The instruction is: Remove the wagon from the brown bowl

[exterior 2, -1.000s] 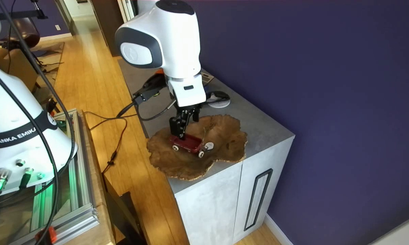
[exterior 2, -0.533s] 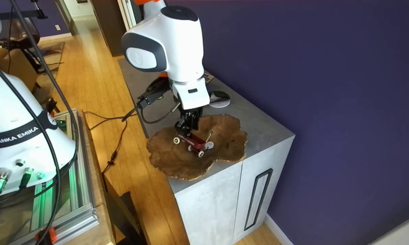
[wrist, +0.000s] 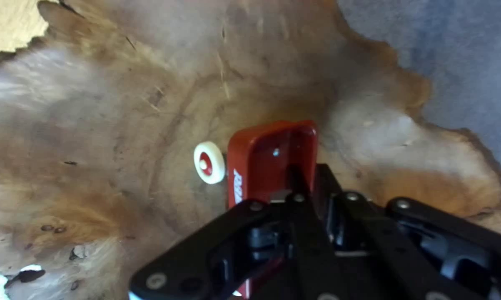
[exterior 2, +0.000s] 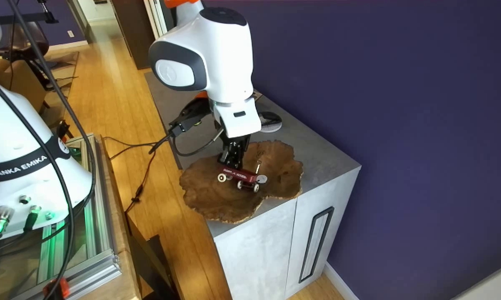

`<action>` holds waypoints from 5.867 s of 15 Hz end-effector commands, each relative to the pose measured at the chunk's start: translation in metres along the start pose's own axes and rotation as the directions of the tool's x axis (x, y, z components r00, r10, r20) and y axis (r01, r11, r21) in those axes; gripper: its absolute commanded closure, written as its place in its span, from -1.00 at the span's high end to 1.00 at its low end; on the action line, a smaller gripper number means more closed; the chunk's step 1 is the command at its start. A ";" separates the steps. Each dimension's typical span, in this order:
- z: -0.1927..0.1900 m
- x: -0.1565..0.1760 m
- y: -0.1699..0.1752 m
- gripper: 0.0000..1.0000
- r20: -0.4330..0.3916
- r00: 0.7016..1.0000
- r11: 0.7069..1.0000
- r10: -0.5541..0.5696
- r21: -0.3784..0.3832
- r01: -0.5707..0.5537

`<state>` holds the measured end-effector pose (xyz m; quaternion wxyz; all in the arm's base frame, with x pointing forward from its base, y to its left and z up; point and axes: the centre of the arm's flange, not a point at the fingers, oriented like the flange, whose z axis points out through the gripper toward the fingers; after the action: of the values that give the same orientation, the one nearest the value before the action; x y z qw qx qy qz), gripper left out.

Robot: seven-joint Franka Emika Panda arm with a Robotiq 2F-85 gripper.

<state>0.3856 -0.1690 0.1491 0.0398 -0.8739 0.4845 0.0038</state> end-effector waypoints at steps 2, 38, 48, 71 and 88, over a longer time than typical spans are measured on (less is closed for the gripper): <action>-0.012 -0.001 0.014 -0.97 0.008 0.999 0.999 -0.039 -0.027 0.039; -0.081 -0.296 -0.270 -0.98 0.076 0.396 0.370 -0.915 -0.235 0.899; -0.057 -0.404 -0.311 -0.91 0.192 0.161 0.104 -0.968 -0.275 0.956; -0.013 -0.582 -0.377 -0.98 0.134 -0.573 -0.585 -0.809 -0.072 0.808; 0.032 -0.636 -0.389 -0.29 0.181 -0.787 -0.803 -0.590 -0.026 0.596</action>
<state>0.3725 0.5735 0.1629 -0.0399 -0.7339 -0.6776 0.0249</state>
